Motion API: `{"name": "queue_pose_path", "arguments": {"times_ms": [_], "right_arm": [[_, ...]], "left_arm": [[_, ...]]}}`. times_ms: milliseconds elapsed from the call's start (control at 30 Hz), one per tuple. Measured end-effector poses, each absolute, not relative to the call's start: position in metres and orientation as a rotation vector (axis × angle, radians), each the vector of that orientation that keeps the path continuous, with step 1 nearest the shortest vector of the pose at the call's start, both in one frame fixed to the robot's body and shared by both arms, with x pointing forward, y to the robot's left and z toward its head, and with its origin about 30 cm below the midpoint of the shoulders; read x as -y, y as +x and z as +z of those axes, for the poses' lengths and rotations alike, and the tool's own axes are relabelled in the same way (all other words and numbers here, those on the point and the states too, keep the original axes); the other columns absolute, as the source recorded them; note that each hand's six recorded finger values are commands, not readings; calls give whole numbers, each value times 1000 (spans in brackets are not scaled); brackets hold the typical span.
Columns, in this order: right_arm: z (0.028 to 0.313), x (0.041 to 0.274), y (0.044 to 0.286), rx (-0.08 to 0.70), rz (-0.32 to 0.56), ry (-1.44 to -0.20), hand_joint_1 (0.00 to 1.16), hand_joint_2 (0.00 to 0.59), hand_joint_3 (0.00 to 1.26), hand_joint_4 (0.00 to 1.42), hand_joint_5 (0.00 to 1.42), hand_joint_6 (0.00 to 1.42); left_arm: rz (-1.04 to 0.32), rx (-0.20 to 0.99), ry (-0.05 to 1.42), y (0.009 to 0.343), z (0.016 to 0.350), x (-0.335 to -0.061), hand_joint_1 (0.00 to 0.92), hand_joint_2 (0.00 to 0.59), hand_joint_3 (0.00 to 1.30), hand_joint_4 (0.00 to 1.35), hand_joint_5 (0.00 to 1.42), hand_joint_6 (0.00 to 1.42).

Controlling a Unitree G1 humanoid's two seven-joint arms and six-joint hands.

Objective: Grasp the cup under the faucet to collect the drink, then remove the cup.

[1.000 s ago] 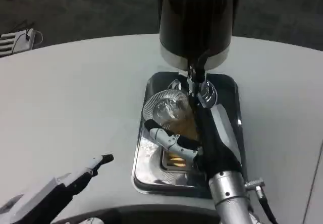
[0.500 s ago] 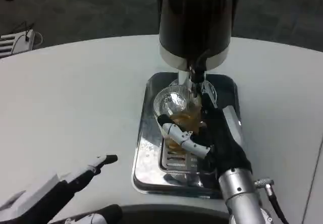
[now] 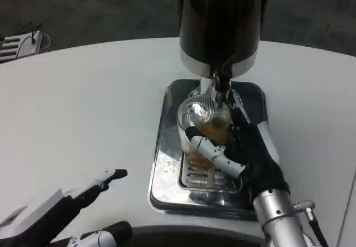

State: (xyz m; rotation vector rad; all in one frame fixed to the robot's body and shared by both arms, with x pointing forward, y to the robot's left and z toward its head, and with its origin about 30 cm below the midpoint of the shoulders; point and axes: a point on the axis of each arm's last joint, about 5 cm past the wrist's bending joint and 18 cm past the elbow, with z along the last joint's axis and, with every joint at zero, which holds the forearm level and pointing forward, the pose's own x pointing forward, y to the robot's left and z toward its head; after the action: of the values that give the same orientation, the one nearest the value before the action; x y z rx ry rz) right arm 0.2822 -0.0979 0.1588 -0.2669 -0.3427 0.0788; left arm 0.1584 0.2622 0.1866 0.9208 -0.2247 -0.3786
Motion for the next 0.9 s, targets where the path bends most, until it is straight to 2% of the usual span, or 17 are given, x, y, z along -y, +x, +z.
{"name": "queue_pose_path", "arguments": {"times_ms": [267,600,767,900], "right_arm": [[168,110,278,396,62,-256,630,289,37,85,208,230],[168,116,273,411,111,-275,634,280,11,77,200,222],[164,127,270,414,117,-346,693,261,0,33,159,163],[165,127,269,429,120,-410,767,246,0,0,99,115]], "left_arm": [[-380,226,919,159,186,-262,0,133,98,39,88,73],[-382,231,912,165,187,-261,0,133,98,39,88,73],[-386,229,908,167,186,-260,0,134,99,41,88,73],[-405,231,904,171,186,-257,0,134,99,41,88,73]]}}
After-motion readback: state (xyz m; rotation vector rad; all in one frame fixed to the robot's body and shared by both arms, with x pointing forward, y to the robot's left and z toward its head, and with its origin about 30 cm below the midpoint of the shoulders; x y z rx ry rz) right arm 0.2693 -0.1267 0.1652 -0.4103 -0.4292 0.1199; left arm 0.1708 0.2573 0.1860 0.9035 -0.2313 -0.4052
